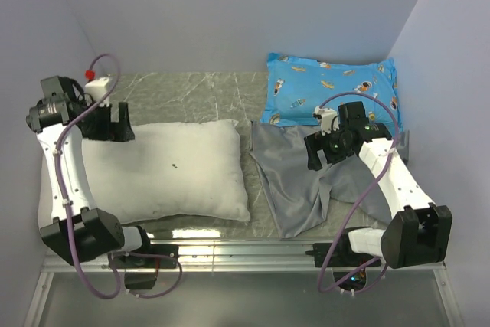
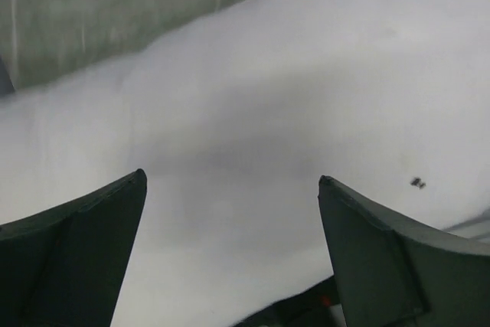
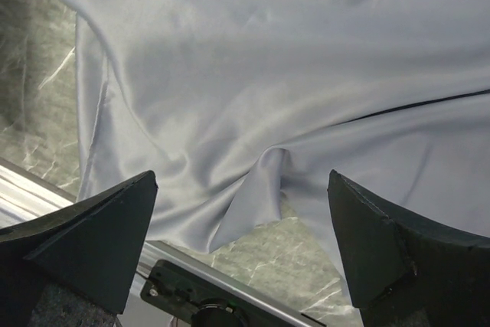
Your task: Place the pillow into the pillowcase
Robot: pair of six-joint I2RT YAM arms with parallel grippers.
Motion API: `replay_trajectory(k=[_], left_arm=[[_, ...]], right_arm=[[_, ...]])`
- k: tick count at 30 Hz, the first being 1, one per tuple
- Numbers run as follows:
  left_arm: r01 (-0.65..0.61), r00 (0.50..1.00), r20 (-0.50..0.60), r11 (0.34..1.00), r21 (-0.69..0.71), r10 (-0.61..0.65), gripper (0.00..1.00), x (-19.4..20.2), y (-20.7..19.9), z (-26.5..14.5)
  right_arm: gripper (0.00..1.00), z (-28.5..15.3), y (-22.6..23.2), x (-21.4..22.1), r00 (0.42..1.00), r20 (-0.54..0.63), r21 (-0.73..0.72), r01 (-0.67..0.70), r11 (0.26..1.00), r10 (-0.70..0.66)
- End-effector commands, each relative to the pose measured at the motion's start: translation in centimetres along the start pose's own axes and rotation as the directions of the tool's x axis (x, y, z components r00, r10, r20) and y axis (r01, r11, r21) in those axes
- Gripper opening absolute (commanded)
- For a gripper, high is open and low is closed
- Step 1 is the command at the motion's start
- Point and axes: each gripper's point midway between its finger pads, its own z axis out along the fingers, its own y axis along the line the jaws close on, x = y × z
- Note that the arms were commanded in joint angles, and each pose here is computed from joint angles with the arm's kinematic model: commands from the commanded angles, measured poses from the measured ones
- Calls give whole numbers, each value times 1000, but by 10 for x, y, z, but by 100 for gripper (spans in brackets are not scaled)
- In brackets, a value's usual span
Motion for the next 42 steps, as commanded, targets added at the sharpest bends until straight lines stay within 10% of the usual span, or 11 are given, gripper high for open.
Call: replay_trajectory(k=[1,8,19,22,23,27,42], left_arm=[[-536,842,186,821,197,506,99,-27,-66,-33],[-894,449,384,398,207,807,99,-16,-184,-2],[-889,225,157,138,436,962,99,119,-187,141],[-870,200,127,117,478,971,80,149,-173,154],[-866,207,136,116,486,969,50,151,-174,153],[-840,295,271,113,531,916,1,144,-198,135],[-815,450,372,202,544,812,0,132,-198,106]], right_arm=[[100,-18,10,-13,998,60,-21,33,999,-31],[100,-17,20,-4,1000,23,-76,4,997,-2],[100,-13,26,-9,999,10,-119,-30,992,31],[99,-4,32,-13,999,15,-130,-34,991,37],[98,0,32,-22,998,47,-124,-30,992,36],[90,20,45,-39,996,64,-140,-49,989,58],[64,116,116,-53,980,-74,-6,184,983,-184]])
